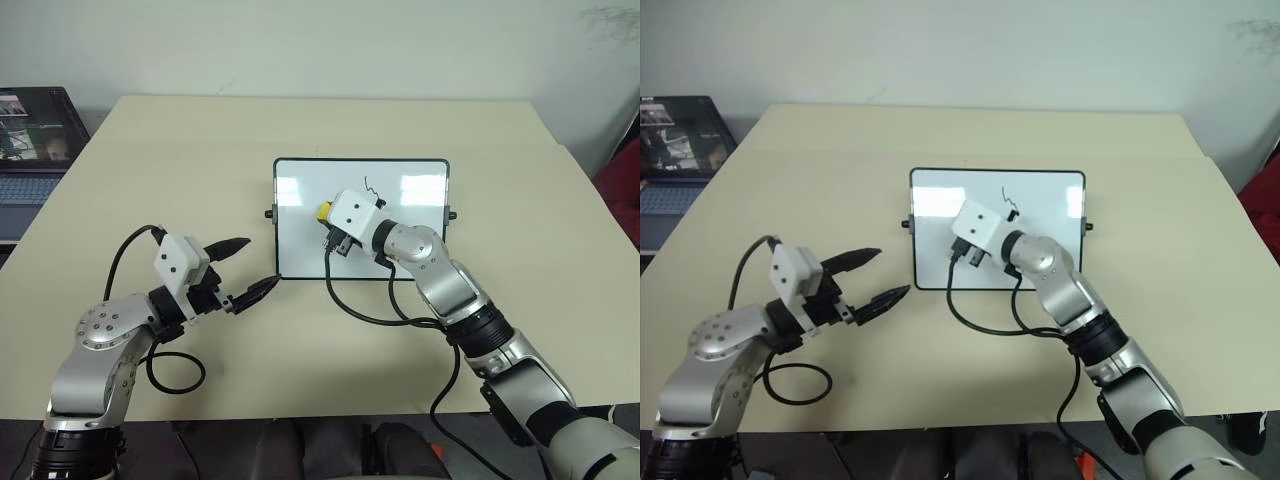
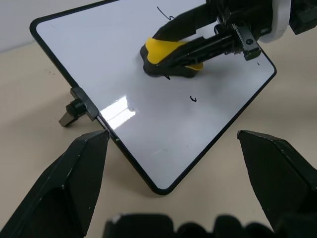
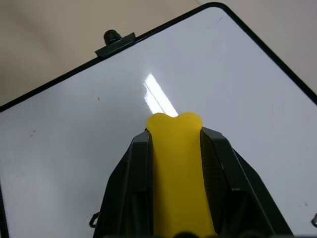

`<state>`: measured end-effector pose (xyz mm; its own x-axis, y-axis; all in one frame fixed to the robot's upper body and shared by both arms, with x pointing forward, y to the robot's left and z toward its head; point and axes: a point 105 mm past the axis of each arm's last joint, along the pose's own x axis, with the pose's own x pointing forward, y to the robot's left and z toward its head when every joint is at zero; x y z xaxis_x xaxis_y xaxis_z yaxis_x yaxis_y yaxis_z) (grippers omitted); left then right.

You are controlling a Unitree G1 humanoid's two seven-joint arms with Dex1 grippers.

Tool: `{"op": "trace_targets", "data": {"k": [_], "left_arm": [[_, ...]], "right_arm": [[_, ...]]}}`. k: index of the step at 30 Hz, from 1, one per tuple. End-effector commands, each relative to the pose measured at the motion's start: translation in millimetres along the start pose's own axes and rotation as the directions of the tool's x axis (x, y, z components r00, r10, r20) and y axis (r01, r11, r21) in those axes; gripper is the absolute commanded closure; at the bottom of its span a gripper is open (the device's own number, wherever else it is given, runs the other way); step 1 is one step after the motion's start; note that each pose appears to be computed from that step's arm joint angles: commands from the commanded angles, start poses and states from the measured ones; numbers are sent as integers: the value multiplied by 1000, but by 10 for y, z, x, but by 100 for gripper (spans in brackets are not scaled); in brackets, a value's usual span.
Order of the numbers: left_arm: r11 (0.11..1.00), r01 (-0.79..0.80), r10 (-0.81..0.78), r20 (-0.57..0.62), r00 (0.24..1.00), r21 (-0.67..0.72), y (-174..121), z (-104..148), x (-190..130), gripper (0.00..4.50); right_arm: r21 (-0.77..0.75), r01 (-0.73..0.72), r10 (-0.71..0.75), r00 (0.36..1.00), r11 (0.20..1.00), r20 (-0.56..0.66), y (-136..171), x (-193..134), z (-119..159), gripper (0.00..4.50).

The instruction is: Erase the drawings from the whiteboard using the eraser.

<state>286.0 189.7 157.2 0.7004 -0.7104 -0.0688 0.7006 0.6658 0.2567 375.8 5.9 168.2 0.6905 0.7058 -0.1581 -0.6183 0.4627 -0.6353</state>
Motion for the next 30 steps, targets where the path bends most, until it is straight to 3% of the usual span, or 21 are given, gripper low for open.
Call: {"op": "trace_targets", "data": {"k": [1, 6, 12, 16, 22, 25, 30], "left_arm": [[999, 13, -14, 17, 1000, 35, -7, 86, 17, 0], [999, 17, -17, 16, 1000, 33, -15, 87, 10, 0], [1000, 10, -10, 11, 1000, 21, -11, 50, 7, 0], [1000, -18, 18, 2, 1000, 19, 50, 15, -16, 0], [991, -130, 131, -35, 991, 17, 243, -131, -122, 0], [991, -135, 136, -56, 989, 14, 243, -213, -150, 0], [992, -128, 128, -61, 990, 14, 226, -245, -129, 0]], "right_arm": [[47, -49, 52, 996, 998, -76, 173, 5, -289, 351], [52, -95, 103, 982, 994, -161, 420, -114, -706, 351], [70, -120, 131, 976, 990, -173, 589, -120, -806, 351], [58, -70, 74, 995, 996, -68, 392, -81, -441, 351], [87, -17, -4, 972, 996, 233, -53, -244, 695, 351], [39, 29, -37, 974, 999, 223, -171, -157, 809, 351], [22, 38, -41, 989, 999, 140, -211, 152, 646, 351]]}}
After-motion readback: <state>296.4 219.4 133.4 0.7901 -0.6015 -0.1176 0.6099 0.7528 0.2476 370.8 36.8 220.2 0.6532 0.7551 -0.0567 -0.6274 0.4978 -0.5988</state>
